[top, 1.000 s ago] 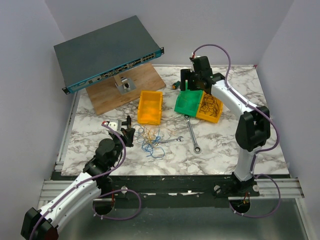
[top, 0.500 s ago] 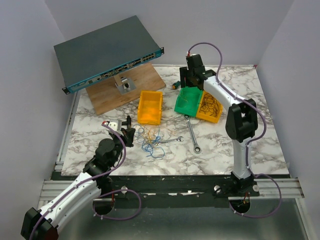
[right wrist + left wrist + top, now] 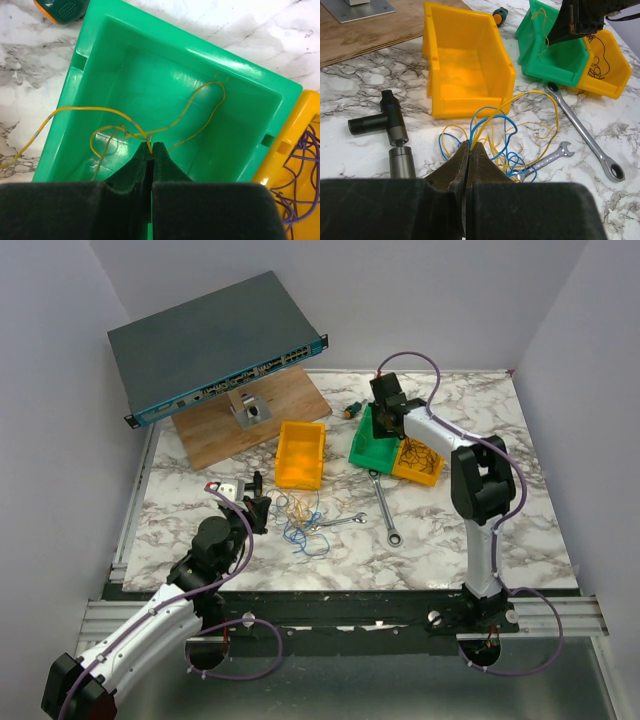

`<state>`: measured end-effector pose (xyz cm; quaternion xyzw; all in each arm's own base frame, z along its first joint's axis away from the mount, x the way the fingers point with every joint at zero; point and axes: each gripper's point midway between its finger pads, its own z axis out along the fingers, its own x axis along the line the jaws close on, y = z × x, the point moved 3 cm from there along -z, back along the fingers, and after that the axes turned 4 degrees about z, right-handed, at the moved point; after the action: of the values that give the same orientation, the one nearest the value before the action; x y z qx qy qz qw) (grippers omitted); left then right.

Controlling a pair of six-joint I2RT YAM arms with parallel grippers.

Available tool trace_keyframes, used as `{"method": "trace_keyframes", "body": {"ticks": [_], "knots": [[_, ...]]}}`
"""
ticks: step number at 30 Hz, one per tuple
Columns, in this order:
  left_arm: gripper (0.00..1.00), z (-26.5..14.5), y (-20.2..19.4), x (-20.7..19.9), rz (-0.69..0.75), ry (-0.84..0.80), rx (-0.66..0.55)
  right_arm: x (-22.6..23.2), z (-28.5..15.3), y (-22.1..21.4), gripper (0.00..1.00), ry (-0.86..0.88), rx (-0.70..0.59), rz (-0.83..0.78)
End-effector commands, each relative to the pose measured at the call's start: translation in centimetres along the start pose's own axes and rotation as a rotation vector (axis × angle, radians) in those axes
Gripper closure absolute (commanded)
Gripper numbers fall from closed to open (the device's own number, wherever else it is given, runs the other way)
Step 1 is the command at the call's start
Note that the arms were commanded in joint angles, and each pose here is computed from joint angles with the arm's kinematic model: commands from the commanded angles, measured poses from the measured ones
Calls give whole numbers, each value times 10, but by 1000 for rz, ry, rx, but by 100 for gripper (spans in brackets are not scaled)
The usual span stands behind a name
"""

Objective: Untangle the cables

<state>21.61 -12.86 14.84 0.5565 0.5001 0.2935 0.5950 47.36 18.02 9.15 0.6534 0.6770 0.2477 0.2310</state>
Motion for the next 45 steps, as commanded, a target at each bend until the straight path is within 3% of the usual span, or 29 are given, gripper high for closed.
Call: {"method": "trace_keyframes", "body": {"ticks": [1, 8, 13, 19, 27, 31, 34, 35, 42, 45], "knots": [[100, 1, 3, -3, 4, -25, -13, -3, 24, -16, 99, -46, 41, 15], [100, 0, 4, -3, 5, -24, -15, 1, 56, -35, 99, -61, 139, -10], [100, 0, 4, -3, 5, -24, -16, 2, 33, -8, 94, -50, 87, -11], [100, 0, 3, -3, 5, -25, -13, -4, -26, 34, 69, -41, -46, 5], [100, 0, 3, -4, 5, -29, -12, -11, -62, 45, 47, -41, -81, 11], [100, 0, 4, -4, 5, -31, -14, -8, -77, 53, 24, -1, -118, 24], [100, 0, 4, -4, 5, -32, -13, 11, -84, 56, 2, 136, -125, 4], [100, 0, 4, -4, 5, -31, -13, 17, -84, 56, 0, 174, -118, -7], [100, 0, 4, -4, 5, -30, -15, 37, -67, 53, 0, 197, -83, -116], [100, 0, 4, -4, 5, -28, -15, 48, -60, 49, 5, 173, -88, -178]]}}
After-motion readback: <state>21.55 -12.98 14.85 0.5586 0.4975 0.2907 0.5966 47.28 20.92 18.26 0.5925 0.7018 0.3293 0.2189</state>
